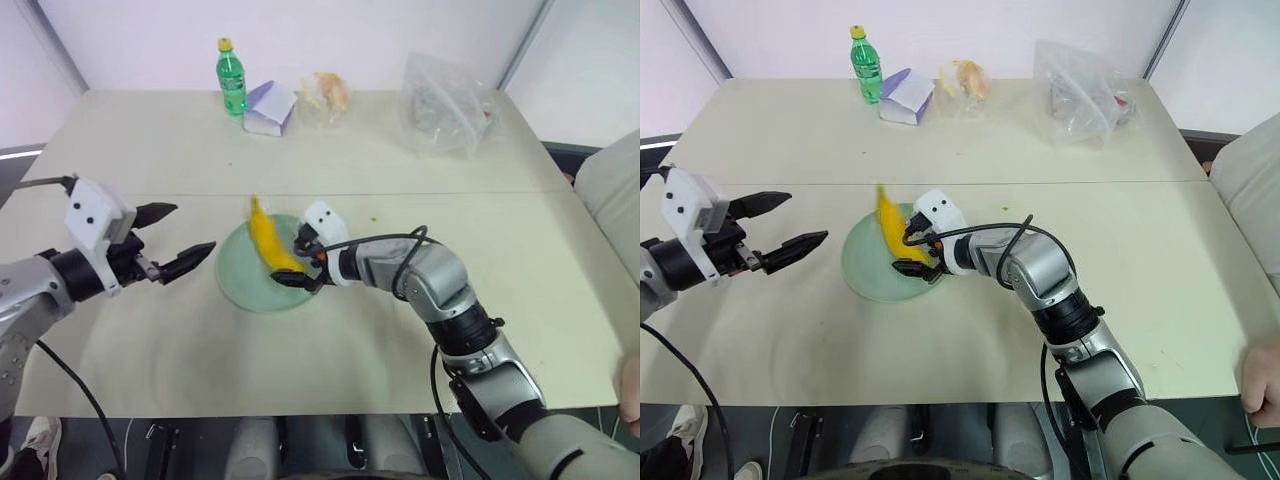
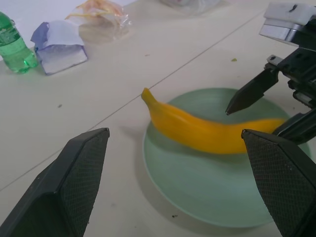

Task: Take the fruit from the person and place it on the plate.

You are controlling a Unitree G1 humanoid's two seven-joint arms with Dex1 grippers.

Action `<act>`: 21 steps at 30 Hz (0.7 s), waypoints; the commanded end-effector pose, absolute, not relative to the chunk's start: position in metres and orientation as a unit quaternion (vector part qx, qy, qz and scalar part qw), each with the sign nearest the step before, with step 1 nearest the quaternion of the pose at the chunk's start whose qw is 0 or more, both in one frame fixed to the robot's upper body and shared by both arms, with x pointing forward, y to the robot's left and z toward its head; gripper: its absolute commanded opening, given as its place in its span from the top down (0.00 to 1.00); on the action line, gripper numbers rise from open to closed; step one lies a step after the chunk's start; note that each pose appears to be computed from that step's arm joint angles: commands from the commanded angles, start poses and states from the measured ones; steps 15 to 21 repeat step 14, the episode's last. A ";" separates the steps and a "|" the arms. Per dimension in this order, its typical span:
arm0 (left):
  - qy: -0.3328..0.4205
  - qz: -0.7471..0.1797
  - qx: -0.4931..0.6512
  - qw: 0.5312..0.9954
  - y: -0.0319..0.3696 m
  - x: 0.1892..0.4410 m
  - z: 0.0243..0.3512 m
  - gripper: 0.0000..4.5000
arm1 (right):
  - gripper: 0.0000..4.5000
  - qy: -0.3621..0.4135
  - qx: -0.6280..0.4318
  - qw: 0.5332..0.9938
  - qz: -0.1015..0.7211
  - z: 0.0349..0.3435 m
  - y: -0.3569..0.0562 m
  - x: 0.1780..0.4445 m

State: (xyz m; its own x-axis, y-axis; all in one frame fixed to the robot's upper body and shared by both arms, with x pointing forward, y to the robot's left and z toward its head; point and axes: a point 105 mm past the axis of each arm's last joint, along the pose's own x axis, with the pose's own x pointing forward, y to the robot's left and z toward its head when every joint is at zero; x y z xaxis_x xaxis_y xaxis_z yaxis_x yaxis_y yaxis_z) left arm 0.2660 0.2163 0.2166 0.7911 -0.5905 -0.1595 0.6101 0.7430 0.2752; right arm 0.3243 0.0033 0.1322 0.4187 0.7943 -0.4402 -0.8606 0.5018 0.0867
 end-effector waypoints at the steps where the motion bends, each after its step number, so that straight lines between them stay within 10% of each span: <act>1: 0.006 -0.324 0.170 0.930 0.214 0.266 0.227 0.00 | 0.02 0.145 -0.083 0.843 0.511 0.175 -0.004 0.327; 10: -0.005 -0.327 0.167 0.930 0.217 0.271 0.232 0.00 | 0.02 0.004 -0.156 0.856 0.493 0.266 -0.090 0.330; 21: -0.009 -0.351 0.153 0.924 0.209 0.271 0.231 0.00 | 0.02 -0.006 -0.185 0.837 0.516 0.272 -0.114 0.313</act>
